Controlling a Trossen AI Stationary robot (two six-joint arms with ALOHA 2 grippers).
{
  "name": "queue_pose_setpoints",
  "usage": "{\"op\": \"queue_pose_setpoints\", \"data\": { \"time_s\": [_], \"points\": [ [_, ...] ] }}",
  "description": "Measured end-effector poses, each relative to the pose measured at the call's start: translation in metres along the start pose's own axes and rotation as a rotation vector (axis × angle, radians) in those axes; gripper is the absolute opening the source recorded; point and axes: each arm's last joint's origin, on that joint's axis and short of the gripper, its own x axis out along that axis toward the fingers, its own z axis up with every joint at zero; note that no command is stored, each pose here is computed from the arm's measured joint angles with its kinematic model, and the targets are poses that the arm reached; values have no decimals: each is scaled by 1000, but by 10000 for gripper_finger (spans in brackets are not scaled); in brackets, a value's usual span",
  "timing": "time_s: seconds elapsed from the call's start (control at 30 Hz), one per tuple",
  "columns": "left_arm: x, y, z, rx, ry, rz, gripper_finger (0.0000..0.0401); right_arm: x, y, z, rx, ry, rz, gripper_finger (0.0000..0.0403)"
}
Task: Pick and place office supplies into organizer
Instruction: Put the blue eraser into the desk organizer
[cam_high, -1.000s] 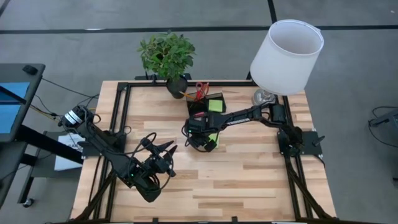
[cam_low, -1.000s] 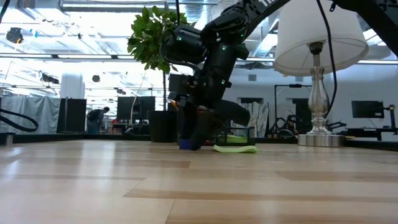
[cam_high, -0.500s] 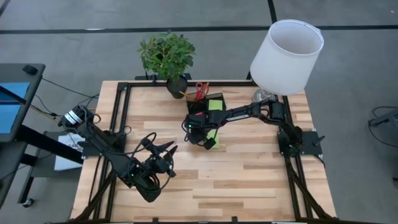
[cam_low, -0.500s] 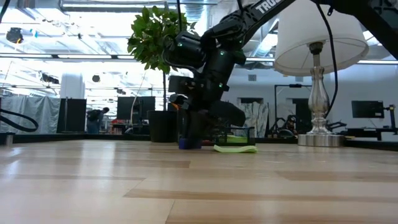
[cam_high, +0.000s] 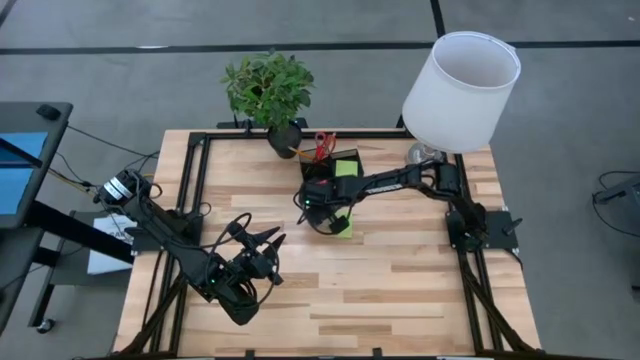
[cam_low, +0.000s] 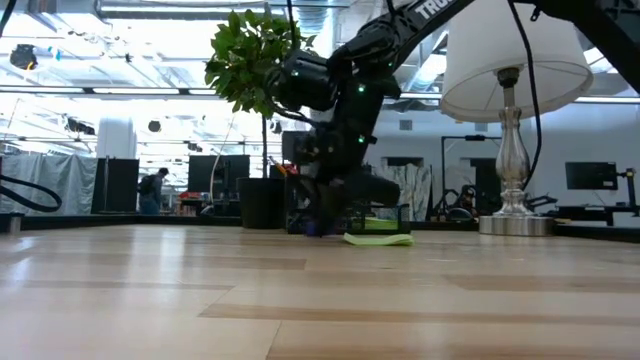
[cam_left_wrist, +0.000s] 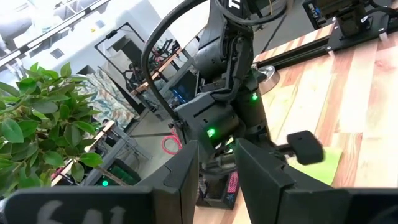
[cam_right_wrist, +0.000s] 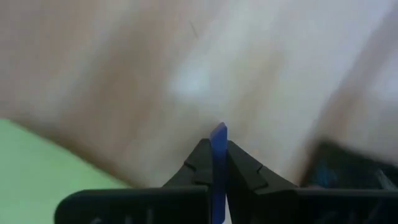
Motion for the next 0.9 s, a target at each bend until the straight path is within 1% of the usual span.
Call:
{"op": "queue_pose_setpoints", "data": {
  "time_s": [0.1,0.2,0.37,0.43,0.5,0.7,0.83,0.9],
  "points": [
    [0,0,0,0,0,0,98,-16,-6,0,8,28,-85,2],
    [0,0,0,0,3,-8,98,-39,-15,3,32,0,-182,1],
    [0,-1,0,0,6,-16,98,-56,-28,4,76,-71,-276,1],
    [0,-1,0,1,6,-16,98,-59,-33,2,78,-79,-294,1],
    [0,-1,0,1,6,-16,98,-57,-37,-3,89,-72,-295,1],
    [0,-1,0,0,7,-18,98,-29,-46,-15,147,-46,-291,0],
    [0,-1,0,0,8,-22,98,-9,-49,-23,159,20,-301,0],
    [0,-1,0,-1,9,-24,98,-4,-50,-27,161,53,-305,1]
  ]
}}
